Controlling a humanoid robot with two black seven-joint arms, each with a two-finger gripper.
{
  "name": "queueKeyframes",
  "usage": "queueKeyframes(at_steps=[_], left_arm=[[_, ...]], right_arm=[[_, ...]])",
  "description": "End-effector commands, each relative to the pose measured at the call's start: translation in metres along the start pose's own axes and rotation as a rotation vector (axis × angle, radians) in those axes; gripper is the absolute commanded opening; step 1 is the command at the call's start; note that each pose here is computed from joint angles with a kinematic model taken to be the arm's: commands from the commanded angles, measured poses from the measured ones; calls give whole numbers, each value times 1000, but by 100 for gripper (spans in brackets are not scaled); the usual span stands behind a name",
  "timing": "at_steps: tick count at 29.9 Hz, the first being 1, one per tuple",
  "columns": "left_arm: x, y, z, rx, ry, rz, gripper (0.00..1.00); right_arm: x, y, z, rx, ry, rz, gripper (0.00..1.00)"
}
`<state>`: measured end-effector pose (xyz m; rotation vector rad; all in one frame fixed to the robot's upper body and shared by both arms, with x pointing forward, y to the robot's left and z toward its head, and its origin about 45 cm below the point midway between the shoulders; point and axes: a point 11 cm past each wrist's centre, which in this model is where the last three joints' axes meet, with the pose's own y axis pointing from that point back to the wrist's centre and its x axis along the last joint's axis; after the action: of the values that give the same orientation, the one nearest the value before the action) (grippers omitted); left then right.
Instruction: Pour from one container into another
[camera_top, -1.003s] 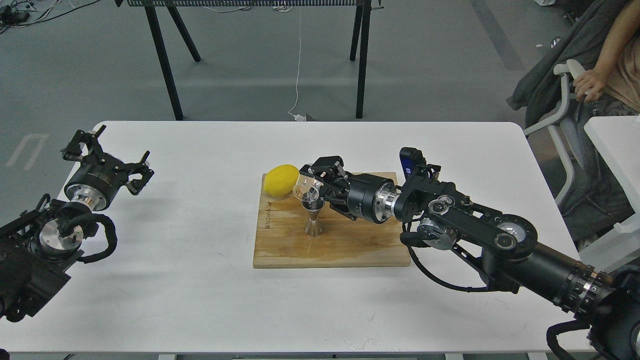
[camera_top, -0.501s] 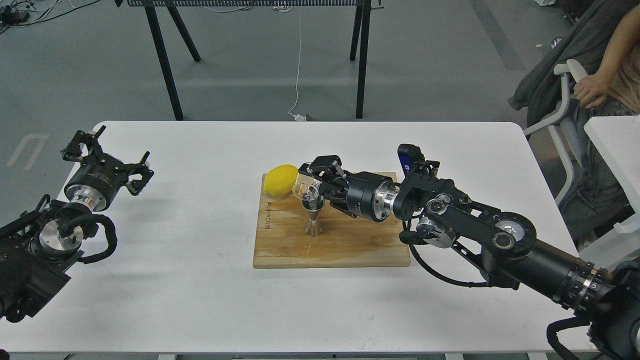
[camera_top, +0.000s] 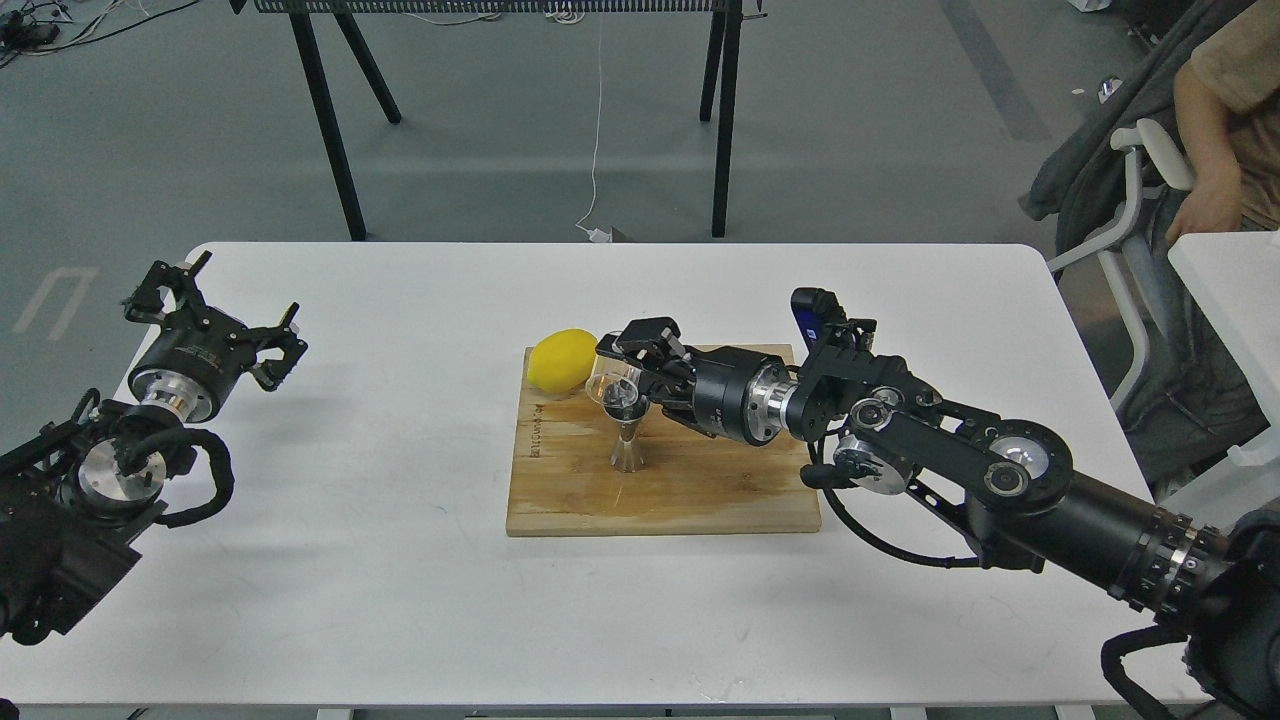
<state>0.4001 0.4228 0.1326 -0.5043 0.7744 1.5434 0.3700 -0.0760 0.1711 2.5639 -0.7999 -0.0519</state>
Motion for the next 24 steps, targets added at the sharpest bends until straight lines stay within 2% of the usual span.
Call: queueKeyframes(at_steps=[1, 24], left_arm=[[0, 0, 0, -1, 1, -1, 100], [0, 0, 0, 0, 0, -1, 100]], right_arm=[[1, 0, -1, -1, 14, 2, 38], [-4, -3, 0, -24, 78, -18, 38]])
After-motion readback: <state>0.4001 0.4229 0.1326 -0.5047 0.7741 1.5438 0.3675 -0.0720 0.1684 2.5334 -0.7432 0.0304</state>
